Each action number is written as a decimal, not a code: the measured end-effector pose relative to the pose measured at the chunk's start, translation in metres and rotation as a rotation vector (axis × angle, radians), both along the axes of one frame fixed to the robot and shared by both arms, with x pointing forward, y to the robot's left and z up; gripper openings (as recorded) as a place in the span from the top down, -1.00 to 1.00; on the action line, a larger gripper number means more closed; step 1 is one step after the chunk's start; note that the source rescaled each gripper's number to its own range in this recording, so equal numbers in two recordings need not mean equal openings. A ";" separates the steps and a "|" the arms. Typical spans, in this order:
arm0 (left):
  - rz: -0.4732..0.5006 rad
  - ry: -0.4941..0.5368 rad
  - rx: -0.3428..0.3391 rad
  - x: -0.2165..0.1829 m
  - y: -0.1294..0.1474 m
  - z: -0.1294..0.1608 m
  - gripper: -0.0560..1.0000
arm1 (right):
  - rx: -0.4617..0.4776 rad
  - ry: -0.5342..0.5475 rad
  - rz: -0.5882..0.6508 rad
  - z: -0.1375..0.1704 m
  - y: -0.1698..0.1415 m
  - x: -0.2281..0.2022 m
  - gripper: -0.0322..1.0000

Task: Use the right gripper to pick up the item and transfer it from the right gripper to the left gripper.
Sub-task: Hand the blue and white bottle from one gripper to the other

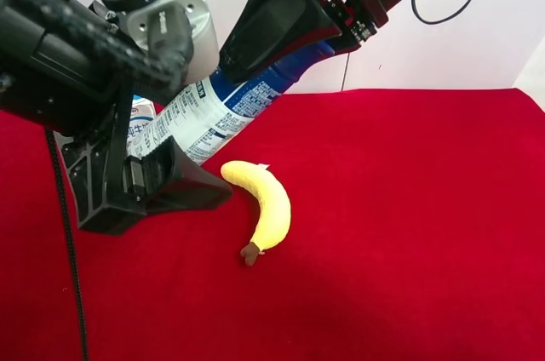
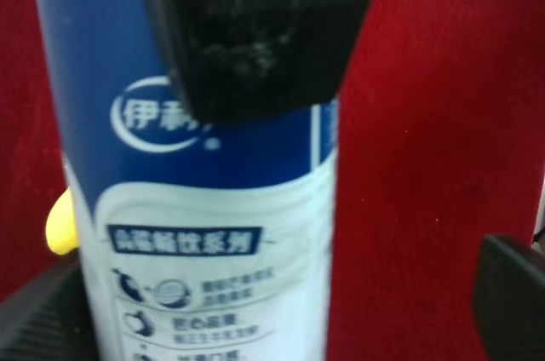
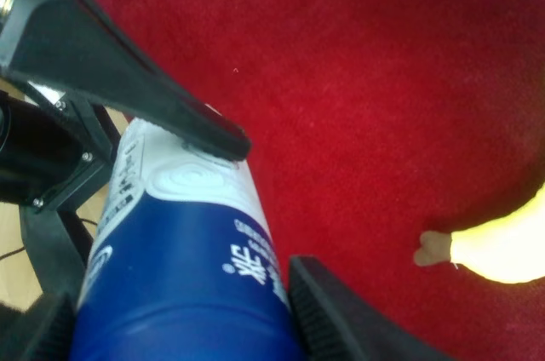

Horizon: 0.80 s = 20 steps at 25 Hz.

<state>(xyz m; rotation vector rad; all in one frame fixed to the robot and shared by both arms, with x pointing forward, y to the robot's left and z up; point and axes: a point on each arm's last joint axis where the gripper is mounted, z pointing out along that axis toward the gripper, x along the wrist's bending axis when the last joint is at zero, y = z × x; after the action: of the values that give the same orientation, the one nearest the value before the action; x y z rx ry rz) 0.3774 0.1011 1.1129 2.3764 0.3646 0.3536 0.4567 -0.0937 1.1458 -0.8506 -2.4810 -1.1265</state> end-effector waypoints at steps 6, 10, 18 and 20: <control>0.000 -0.003 0.002 0.000 0.000 0.000 -0.12 | -0.002 0.004 0.006 0.000 0.000 -0.001 0.92; 0.000 -0.002 0.002 0.000 0.000 0.000 -0.11 | -0.002 0.004 0.006 0.000 0.000 -0.001 0.92; -0.003 -0.021 0.020 0.001 0.001 0.000 -0.10 | 0.058 0.029 -0.006 0.004 0.003 -0.001 0.92; -0.003 -0.022 0.022 0.001 0.001 0.000 -0.10 | 0.061 0.031 -0.006 0.004 0.004 -0.001 0.92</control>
<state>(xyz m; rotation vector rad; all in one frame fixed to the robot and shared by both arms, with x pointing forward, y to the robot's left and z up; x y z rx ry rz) 0.3787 0.1024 1.1125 2.3923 0.3482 0.3838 0.4552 -0.0900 1.1502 -0.8519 -2.4083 -1.1759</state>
